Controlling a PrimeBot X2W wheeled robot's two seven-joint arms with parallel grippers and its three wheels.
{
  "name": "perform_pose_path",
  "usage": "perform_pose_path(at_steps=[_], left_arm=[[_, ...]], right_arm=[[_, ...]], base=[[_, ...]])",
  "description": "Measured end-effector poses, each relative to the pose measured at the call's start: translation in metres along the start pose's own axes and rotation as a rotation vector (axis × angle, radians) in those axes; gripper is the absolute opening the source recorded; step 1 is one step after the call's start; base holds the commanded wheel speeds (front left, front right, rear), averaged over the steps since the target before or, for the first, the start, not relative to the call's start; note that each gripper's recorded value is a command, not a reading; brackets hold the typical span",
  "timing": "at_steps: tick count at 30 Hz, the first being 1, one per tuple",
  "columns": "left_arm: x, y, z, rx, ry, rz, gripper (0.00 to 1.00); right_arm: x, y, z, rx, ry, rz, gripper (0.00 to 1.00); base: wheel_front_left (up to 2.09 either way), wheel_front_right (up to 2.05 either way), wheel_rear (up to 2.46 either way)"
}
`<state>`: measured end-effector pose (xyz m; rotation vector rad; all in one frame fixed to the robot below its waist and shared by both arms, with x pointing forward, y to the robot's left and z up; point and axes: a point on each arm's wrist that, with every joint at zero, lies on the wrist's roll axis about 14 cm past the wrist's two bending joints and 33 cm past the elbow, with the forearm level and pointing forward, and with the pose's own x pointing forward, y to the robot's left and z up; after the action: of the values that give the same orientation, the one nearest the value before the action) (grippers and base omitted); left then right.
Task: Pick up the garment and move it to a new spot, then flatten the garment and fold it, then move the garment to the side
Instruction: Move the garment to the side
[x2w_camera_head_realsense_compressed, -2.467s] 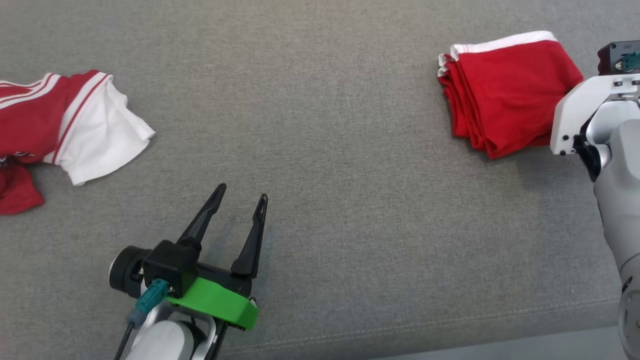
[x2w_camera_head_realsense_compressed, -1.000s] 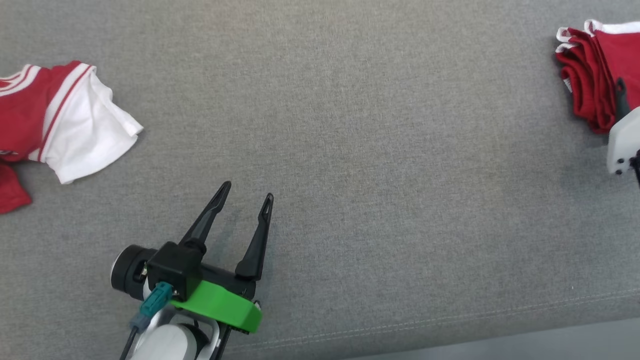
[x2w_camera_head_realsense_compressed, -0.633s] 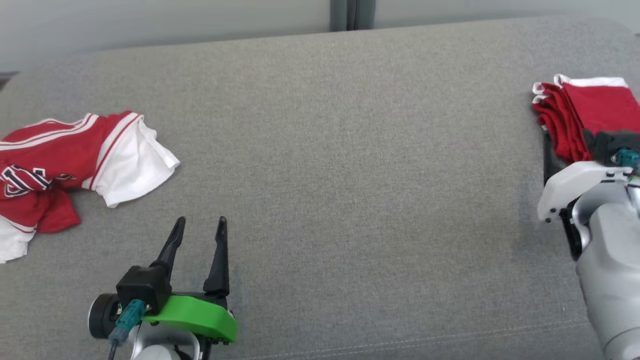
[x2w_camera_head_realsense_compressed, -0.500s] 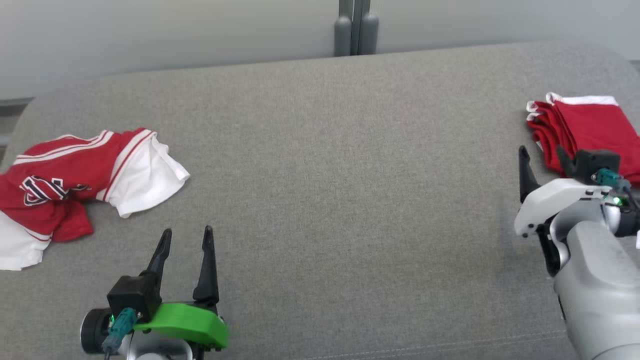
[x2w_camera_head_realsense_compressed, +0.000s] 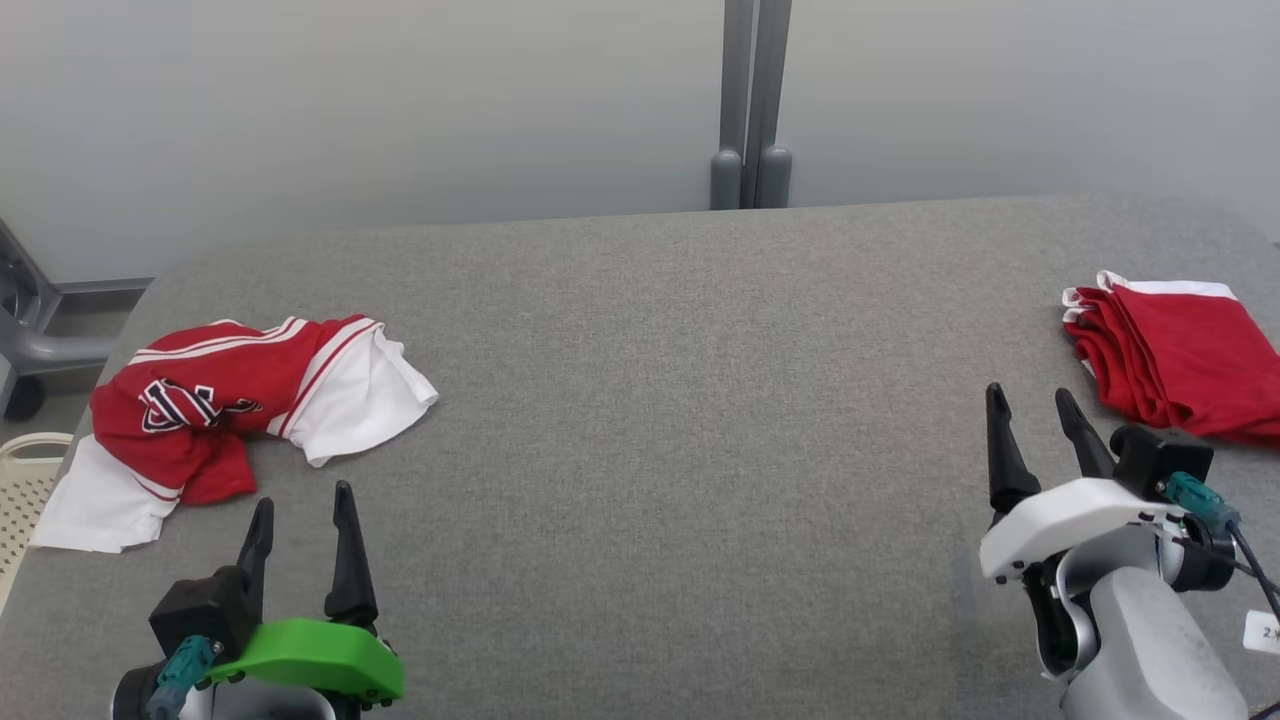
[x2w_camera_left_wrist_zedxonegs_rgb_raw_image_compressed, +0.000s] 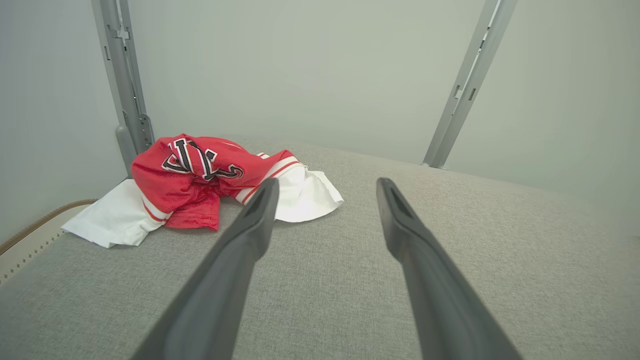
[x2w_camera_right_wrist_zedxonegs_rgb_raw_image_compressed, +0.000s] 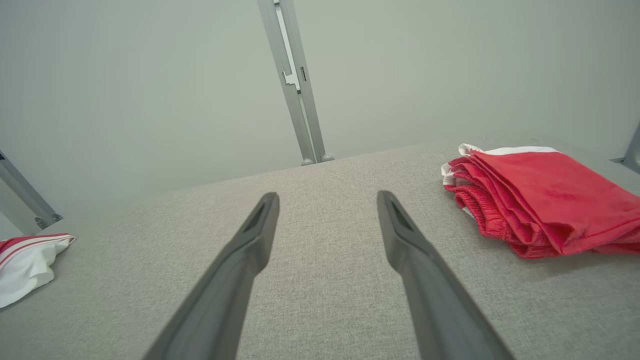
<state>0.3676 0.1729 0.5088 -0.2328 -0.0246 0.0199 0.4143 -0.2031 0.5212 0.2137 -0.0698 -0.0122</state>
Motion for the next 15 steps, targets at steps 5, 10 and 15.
perform_pose_path(at_steps=[5,10,15], left_arm=[[-0.005,-0.001,0.017,0.026,-0.066,-0.03,1.0],[-0.017,-0.009,0.025,0.047,-0.109,-0.087,1.0],[-0.031,-0.013,0.013,0.07,-0.082,-0.131,1.0]], right_arm=[[-0.014,0.012,0.004,-0.021,-0.034,0.032,1.0],[-0.03,0.024,0.001,-0.072,-0.04,0.077,1.0],[-0.047,0.027,-0.008,-0.061,-0.022,0.09,1.0]], base=[[0.0,0.0,0.0],[0.0,0.0,0.0],[0.0,0.0,0.0]])
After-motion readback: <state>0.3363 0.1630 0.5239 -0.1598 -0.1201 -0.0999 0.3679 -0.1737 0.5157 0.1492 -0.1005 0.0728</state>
